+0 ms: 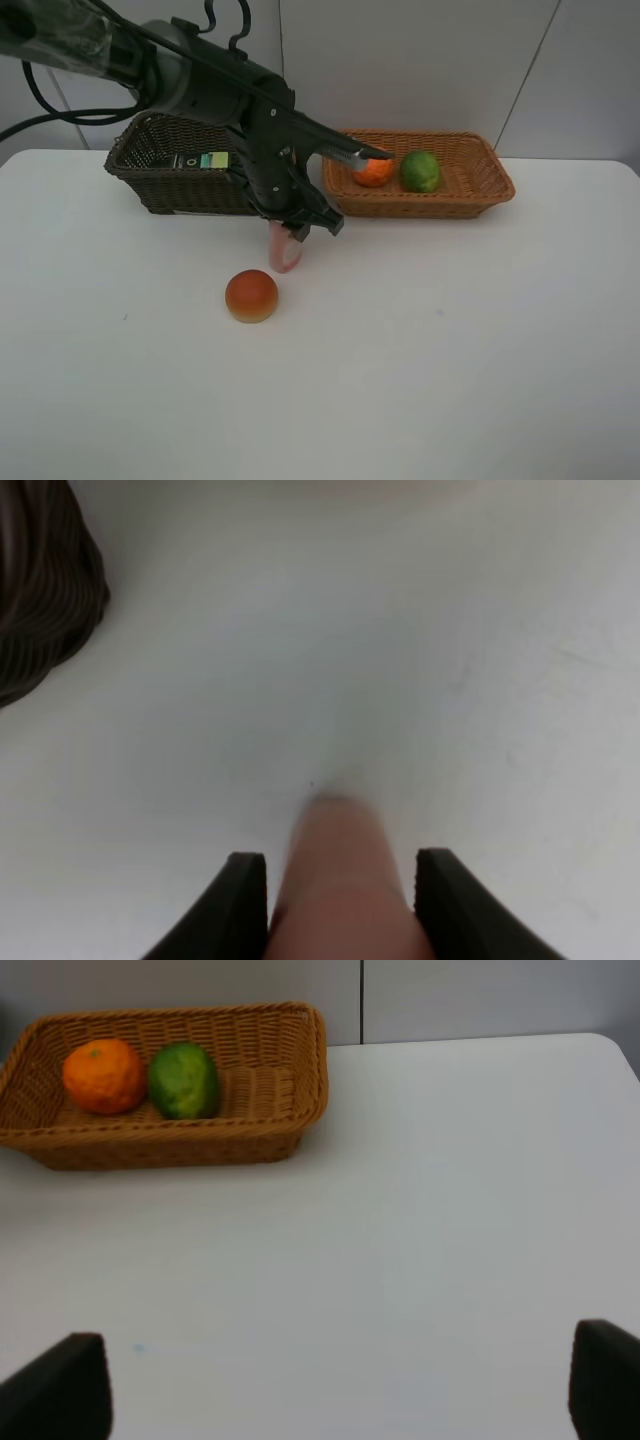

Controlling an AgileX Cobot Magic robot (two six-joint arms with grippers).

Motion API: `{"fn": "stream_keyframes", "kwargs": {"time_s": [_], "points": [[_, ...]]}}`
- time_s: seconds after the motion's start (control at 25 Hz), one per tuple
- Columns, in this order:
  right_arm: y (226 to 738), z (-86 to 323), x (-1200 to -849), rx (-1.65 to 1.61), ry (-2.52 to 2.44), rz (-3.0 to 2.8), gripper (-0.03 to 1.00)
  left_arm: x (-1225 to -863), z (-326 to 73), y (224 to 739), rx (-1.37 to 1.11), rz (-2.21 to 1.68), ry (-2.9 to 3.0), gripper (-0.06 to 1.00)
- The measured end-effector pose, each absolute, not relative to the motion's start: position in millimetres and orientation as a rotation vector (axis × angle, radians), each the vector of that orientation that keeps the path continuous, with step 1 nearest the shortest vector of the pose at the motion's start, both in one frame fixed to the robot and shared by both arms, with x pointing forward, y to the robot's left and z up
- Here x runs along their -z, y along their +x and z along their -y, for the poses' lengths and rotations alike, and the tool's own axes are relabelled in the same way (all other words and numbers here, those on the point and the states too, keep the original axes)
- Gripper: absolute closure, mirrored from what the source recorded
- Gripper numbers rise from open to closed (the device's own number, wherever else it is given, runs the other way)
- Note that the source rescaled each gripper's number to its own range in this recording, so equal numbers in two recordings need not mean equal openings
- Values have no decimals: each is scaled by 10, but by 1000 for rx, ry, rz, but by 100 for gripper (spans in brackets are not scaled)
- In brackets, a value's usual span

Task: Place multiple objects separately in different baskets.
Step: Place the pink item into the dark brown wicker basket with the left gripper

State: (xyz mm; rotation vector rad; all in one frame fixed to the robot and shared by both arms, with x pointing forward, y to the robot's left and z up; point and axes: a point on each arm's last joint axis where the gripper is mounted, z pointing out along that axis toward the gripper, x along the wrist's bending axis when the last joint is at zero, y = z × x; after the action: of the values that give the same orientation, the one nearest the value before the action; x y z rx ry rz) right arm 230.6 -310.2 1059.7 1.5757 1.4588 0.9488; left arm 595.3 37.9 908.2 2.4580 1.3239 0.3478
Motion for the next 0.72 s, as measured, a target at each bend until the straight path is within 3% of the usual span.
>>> {"fn": "stream_keyframes", "kwargs": {"time_s": [0.48,0.72], "points": [[2306,3102,-10597,-949,1576,-1459,-3,-9095,-371,5958,-349,-1320,2444,55],[2306,3102,-10597,-949,1576,-1459,-3,-9455,-374,5928,-349,-1338,2335,55]]}}
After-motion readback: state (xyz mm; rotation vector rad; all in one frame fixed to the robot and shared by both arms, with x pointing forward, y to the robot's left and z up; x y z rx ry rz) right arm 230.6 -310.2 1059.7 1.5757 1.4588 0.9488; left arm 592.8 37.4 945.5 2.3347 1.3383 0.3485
